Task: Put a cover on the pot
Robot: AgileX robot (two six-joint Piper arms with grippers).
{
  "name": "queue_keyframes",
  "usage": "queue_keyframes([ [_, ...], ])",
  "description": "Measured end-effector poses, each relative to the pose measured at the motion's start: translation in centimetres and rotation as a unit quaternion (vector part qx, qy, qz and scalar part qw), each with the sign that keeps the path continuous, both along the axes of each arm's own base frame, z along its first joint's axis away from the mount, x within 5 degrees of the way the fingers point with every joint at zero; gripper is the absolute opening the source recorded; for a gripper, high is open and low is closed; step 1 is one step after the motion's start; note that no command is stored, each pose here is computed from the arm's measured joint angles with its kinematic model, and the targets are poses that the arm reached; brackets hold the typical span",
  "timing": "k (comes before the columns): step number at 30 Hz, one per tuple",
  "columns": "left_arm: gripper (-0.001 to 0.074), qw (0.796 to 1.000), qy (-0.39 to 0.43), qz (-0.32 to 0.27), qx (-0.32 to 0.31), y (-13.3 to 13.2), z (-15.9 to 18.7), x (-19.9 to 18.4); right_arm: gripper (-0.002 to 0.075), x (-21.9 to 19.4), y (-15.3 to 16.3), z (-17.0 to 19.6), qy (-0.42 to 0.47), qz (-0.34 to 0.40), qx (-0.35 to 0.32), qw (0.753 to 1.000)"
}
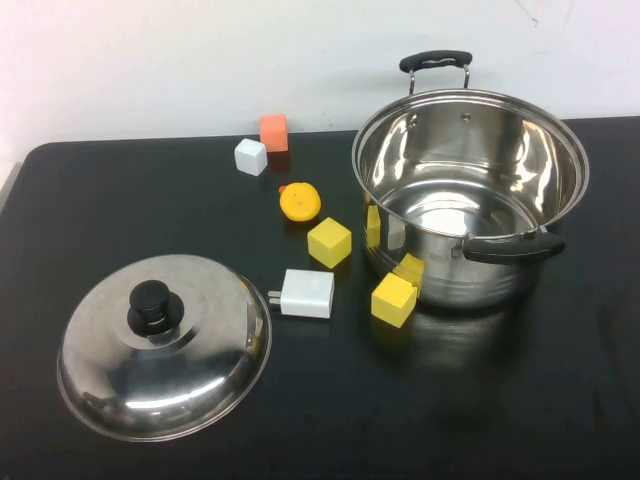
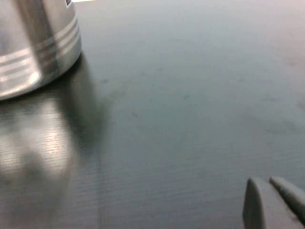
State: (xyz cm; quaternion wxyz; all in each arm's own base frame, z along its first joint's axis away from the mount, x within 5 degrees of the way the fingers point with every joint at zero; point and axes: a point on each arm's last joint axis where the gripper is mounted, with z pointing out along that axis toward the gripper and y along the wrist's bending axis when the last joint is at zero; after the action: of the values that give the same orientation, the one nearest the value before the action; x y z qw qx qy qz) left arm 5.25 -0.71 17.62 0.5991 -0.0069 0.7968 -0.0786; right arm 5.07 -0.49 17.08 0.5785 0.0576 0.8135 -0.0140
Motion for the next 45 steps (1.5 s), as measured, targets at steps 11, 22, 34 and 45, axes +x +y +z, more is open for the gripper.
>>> queue_keyframes([
  [11, -0.0001, 1.000, 0.000, 0.000, -0.001, 0.0, 0.0, 0.0, -0.0002, 0.0, 0.0, 0.0, 0.000, 0.000, 0.000, 1.000],
  [22, -0.0001, 1.000, 0.000, 0.000, -0.001, 0.0, 0.0, 0.0, -0.0002, 0.0, 0.0, 0.0, 0.000, 0.000, 0.000, 1.000],
  [34, -0.0001, 1.000, 0.001, 0.000, -0.008, 0.0, 0.0, 0.0, -0.0002, 0.0, 0.0, 0.0, 0.000, 0.000, 0.000, 1.000],
  [45, -0.0001, 0.983, -0.181, 0.011, -0.027, 0.1, 3.2, 0.3, -0.0002, 0.0, 0.0, 0.0, 0.000, 0.000, 0.000, 1.000],
])
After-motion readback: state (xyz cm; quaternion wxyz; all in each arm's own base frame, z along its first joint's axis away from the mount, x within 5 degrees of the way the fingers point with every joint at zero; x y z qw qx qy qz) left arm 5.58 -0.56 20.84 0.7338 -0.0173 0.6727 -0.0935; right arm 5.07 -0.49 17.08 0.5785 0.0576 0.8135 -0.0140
